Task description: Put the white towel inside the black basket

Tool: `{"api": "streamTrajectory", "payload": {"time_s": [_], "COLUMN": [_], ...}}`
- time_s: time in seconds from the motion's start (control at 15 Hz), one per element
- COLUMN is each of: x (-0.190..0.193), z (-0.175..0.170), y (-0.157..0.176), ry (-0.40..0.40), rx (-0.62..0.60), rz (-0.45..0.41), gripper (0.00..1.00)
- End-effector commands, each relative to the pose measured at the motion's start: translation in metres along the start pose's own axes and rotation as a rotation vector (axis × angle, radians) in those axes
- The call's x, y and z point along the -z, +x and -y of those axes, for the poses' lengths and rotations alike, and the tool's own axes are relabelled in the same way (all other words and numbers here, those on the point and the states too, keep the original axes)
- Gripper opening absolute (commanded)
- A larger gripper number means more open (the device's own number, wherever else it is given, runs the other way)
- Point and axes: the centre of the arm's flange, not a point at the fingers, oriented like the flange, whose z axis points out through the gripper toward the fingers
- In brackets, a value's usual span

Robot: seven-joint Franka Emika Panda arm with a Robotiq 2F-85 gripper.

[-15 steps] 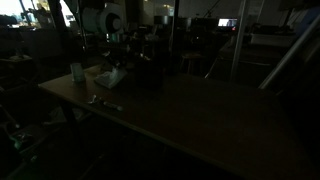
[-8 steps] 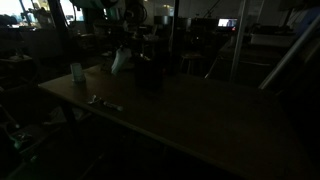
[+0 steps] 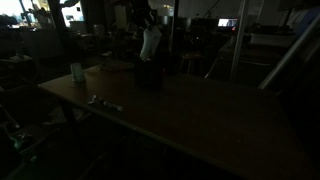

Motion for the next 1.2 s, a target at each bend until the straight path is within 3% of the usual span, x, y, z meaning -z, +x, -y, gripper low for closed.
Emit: {"api": "streamTrajectory", "payload": {"time_s": [0.0, 0.53, 1.13], "x": [-0.006, -0.045, -0.105], "z": [-0.03, 0.017, 0.007], "y": [0.009, 0.002, -0.011], "ry": [-0.087, -0.012, 0.035], "rx": [-0.001, 0.051, -0.04], "rz": [-0.009, 0.084, 0.19], "gripper": [0.04, 0.04, 0.04]}}
